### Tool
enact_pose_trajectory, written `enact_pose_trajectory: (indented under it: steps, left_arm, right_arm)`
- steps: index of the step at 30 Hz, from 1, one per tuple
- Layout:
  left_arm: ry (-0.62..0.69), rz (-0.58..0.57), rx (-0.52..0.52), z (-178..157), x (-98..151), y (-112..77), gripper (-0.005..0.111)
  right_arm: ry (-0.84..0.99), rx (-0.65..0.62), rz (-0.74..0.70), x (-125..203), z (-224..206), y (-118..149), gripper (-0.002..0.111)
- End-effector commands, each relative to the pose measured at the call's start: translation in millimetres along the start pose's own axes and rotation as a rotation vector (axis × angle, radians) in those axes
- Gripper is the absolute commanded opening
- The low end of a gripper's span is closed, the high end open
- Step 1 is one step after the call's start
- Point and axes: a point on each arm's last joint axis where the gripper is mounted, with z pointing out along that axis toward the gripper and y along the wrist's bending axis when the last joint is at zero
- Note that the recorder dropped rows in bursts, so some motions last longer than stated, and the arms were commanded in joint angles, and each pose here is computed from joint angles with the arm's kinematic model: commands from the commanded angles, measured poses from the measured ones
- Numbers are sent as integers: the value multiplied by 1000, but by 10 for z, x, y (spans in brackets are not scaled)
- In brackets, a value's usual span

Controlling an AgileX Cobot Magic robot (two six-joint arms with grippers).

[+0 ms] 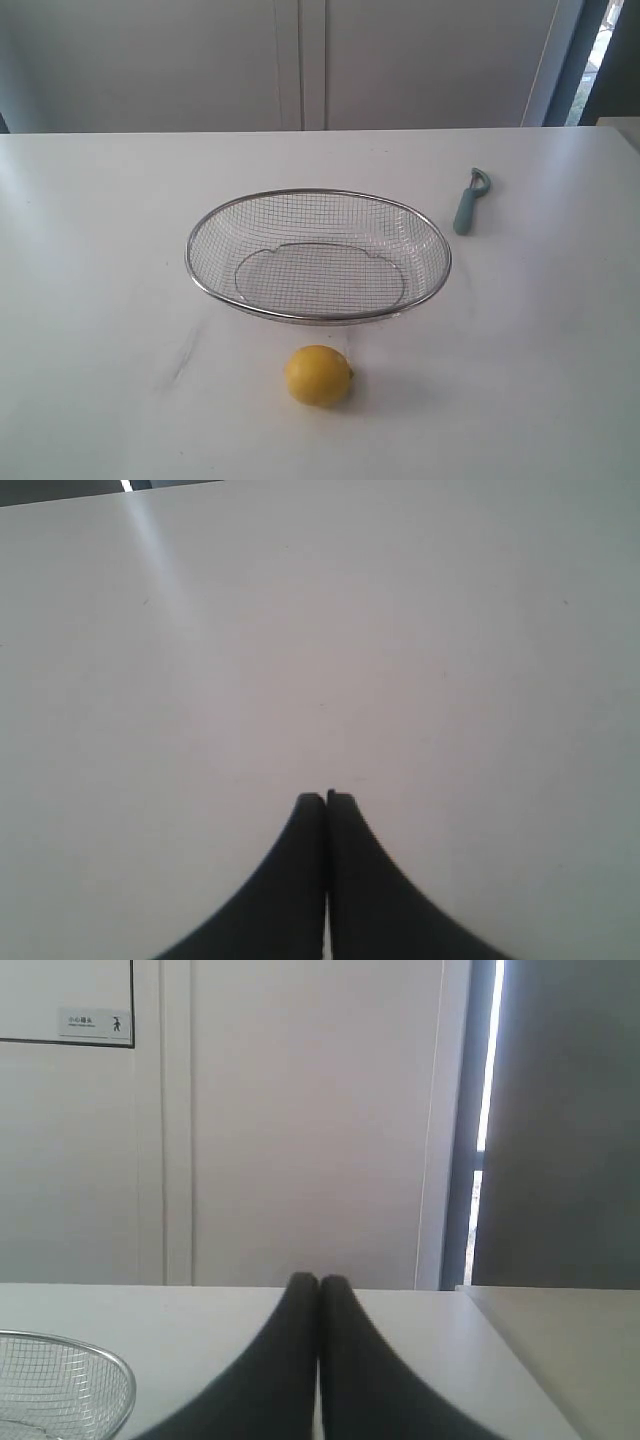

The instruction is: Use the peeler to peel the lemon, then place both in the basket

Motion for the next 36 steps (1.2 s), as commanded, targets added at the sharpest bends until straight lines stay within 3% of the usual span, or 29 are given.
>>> enact_pose_trajectory:
  steps: [1, 6, 14, 21, 36]
  left_arm:
    - [5, -14, 5, 4, 15, -6, 0]
    - [5, -14, 5, 4, 15, -6, 0]
    - [5, -14, 5, 4, 15, -6, 0]
    - [5, -14, 5, 4, 15, -6, 0]
    - [5, -14, 5, 4, 15, -6, 0]
  right_arm:
    - [-9, -2, -13, 5, -4, 1, 0]
    - [1, 0, -17, -47, -5, -1, 0]
    - [-39, 1, -17, -513, 100, -7, 0]
    - [187, 13, 22, -783, 270, -23, 0]
    - [579, 27, 21, -867, 723, -38, 0]
